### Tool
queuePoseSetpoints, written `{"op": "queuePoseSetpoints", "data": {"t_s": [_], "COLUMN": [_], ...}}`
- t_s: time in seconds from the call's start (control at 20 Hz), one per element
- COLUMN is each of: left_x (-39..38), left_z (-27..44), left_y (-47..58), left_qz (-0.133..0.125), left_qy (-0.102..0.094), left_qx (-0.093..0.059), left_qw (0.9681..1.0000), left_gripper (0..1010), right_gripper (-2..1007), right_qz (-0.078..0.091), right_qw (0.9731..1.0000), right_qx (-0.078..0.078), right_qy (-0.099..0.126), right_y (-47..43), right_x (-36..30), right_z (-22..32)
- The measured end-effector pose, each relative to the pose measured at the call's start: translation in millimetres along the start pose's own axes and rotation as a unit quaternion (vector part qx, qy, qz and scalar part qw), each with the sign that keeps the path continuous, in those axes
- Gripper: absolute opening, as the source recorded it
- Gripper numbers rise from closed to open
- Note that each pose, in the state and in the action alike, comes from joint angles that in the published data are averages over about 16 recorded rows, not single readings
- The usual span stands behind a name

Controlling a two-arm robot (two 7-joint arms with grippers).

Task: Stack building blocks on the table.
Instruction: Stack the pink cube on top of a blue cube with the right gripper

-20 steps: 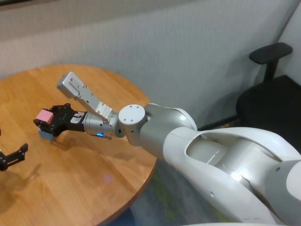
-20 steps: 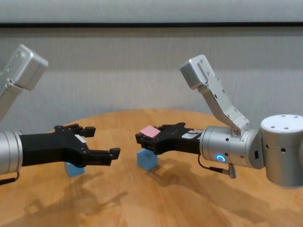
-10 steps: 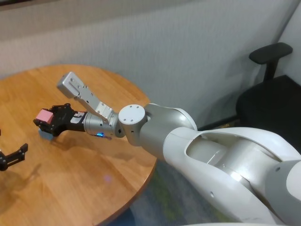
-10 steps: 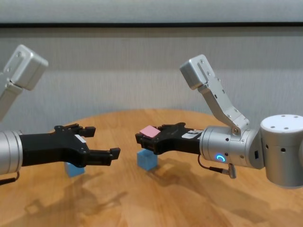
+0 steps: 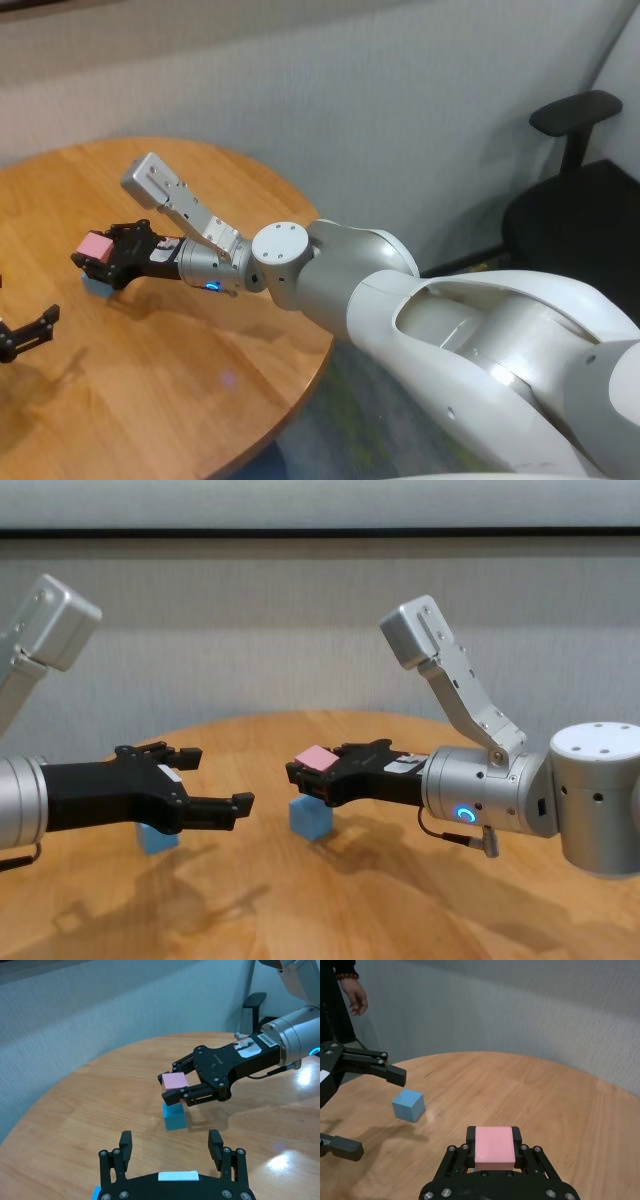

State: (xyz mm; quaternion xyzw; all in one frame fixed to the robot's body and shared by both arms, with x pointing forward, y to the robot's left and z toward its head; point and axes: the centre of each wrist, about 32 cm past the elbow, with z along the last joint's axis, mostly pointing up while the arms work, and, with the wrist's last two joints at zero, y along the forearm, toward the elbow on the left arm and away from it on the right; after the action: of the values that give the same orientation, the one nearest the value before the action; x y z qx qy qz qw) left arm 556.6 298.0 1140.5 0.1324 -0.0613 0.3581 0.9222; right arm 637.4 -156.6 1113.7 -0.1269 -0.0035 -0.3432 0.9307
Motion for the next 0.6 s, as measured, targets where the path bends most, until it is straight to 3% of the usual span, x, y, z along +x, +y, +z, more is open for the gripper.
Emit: {"op": "queuePoseSetpoints", "data": {"t_s": [0.6], "left_x": [0.0], "left_z": [0.0], "left_y": [0.0], "left_qz": [0.000], "left_qy": [0.000], "left_qx": [0.000], "left_qw": [1.0000], "left_gripper": [1000], "right_gripper": [373], "right_qz": [-0.001], "right_qw": [1.0000], "right_qx": [0.001], "right_qy": [-0.001], "right_y": [-0.3], "right_x": [0.5], "right_z": [0.5]}}
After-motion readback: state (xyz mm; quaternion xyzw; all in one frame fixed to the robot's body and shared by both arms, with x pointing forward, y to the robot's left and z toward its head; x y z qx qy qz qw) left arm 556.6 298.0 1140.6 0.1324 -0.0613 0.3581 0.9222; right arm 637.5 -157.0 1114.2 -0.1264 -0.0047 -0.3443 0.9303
